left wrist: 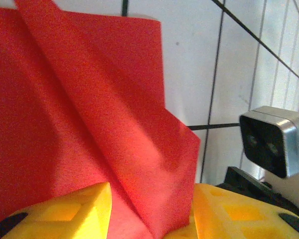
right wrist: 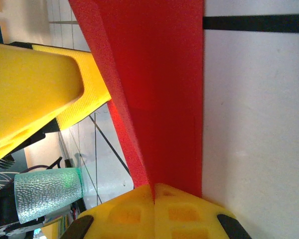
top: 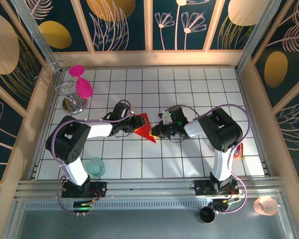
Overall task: Fold a paper plane with a square sheet of paper (pick it up from the middle)
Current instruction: Fourth fold the wing at the center of the table.
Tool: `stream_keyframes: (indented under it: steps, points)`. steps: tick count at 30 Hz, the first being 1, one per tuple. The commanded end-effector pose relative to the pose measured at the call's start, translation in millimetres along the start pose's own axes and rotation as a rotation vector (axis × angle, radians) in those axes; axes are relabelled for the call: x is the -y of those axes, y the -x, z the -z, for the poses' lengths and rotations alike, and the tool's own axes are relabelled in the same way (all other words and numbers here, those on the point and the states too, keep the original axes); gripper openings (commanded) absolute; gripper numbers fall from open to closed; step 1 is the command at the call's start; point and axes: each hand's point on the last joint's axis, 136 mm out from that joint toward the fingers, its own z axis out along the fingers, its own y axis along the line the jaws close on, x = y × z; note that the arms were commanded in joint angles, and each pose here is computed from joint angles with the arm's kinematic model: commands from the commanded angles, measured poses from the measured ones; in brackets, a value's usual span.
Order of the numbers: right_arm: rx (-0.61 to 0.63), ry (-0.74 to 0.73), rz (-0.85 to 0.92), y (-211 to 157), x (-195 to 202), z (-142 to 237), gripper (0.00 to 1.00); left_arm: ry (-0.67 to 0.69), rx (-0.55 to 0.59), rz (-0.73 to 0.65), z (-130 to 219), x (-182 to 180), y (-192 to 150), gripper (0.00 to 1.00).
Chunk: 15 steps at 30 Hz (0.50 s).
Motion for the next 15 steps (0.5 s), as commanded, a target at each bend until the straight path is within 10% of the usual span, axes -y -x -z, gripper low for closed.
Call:
stream_keyframes:
  steps: [1,15]
  points:
    - [-0.016,-0.014,-0.023,-4,9,-2,0.06,0.085,-0.002,-0.018,-1,-12,-1,0.47]
    - [-0.016,-0.030,-0.033,-6,15,-3,0.10,0.267,-0.017,0.009,-9,-43,-3,0.55]
